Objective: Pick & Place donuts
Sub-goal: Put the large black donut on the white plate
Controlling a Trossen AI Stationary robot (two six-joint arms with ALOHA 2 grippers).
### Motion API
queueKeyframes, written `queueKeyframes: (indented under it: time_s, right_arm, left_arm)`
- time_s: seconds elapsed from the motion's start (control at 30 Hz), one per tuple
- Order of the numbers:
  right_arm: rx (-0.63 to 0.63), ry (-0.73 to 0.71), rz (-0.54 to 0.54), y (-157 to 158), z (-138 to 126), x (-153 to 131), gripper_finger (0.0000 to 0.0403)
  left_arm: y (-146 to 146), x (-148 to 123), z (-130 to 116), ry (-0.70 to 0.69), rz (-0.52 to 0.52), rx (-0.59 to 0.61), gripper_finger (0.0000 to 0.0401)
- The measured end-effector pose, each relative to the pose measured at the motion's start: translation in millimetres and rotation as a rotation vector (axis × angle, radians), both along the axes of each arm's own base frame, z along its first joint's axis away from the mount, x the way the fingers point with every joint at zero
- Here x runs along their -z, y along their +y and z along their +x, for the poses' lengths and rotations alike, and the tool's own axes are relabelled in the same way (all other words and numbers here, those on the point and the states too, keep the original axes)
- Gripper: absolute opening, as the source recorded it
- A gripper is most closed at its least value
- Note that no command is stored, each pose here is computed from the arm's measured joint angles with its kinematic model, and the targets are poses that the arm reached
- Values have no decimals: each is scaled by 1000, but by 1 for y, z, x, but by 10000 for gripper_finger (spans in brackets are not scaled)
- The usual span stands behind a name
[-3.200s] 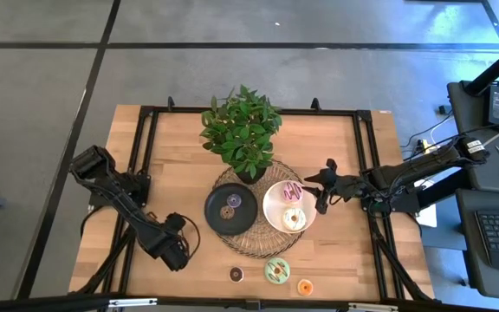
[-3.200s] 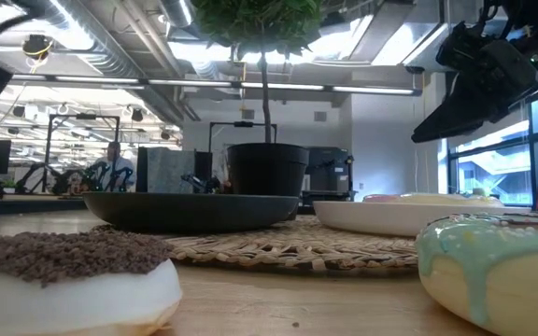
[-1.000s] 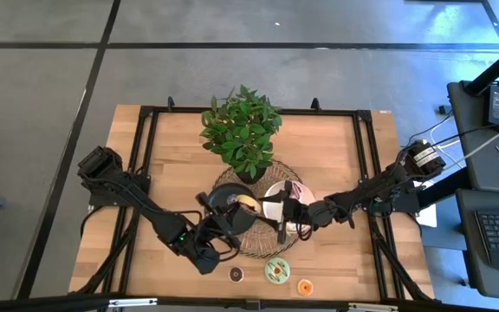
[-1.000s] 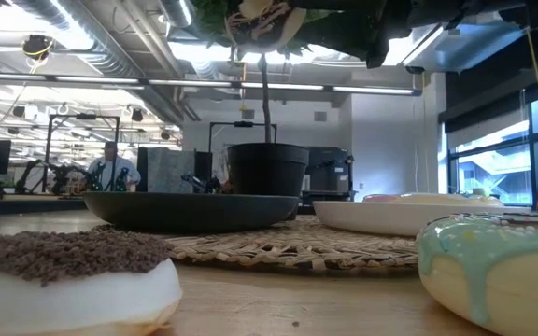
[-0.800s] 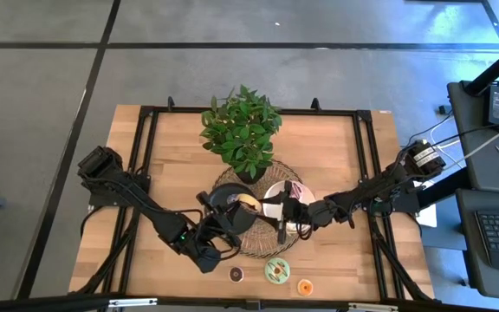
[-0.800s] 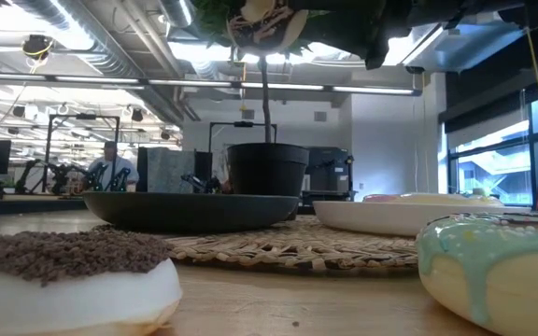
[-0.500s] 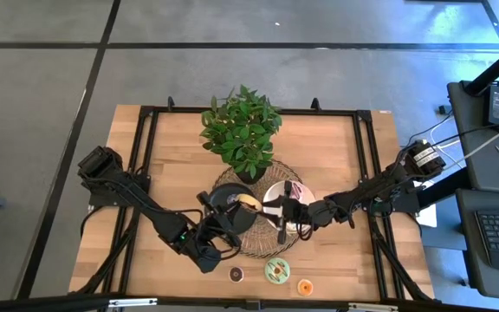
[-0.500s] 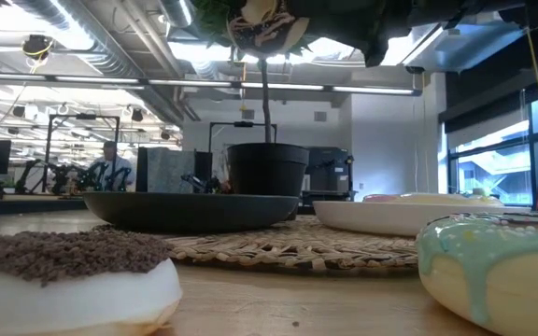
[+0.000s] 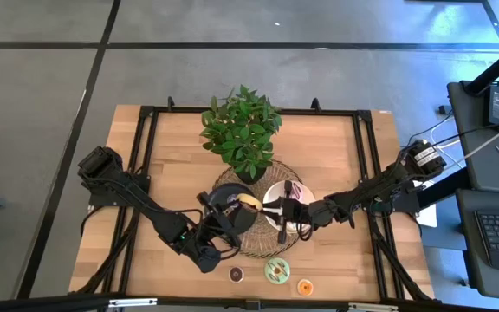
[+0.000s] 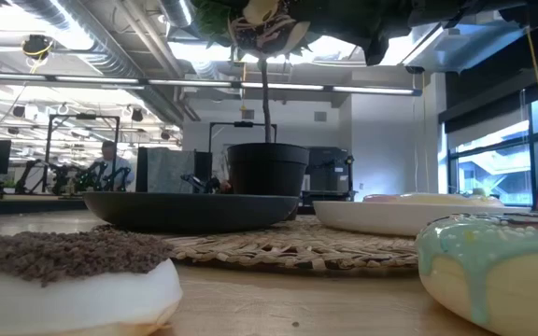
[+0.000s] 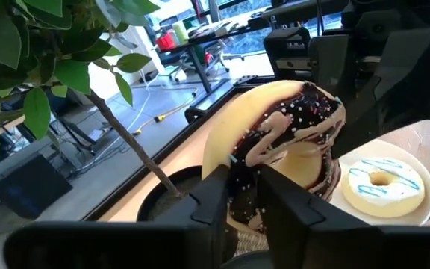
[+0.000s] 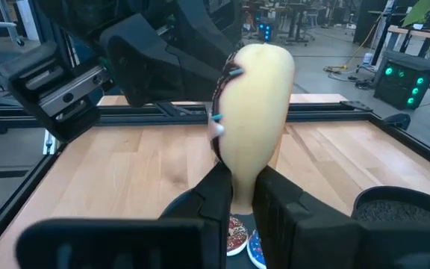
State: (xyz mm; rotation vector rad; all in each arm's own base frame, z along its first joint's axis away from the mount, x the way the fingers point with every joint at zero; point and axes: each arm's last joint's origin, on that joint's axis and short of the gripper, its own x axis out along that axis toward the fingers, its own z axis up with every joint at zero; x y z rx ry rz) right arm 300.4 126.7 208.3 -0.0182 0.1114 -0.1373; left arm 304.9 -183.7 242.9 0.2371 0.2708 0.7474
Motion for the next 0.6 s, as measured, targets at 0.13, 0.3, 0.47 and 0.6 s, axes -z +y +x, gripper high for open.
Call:
queueKeyframes:
  time_s: [0.13,0.3,0.47,0.6]
  right_arm:
    - [0,11,-6,0,-1,0,52]
    - [4,54,-2,-3,-6,-4,52]
    - [31,86,65,-12,-16,-17,52]
    - [26,183,189,-25,-28,-23,52]
  left_arm:
    - [-5,0,-3,57,35,44,96]
    - [-12,1,-6,79,31,92,116]
    - [-13,1,-7,96,49,99,123]
    - [-10,1,-5,95,37,98,120]
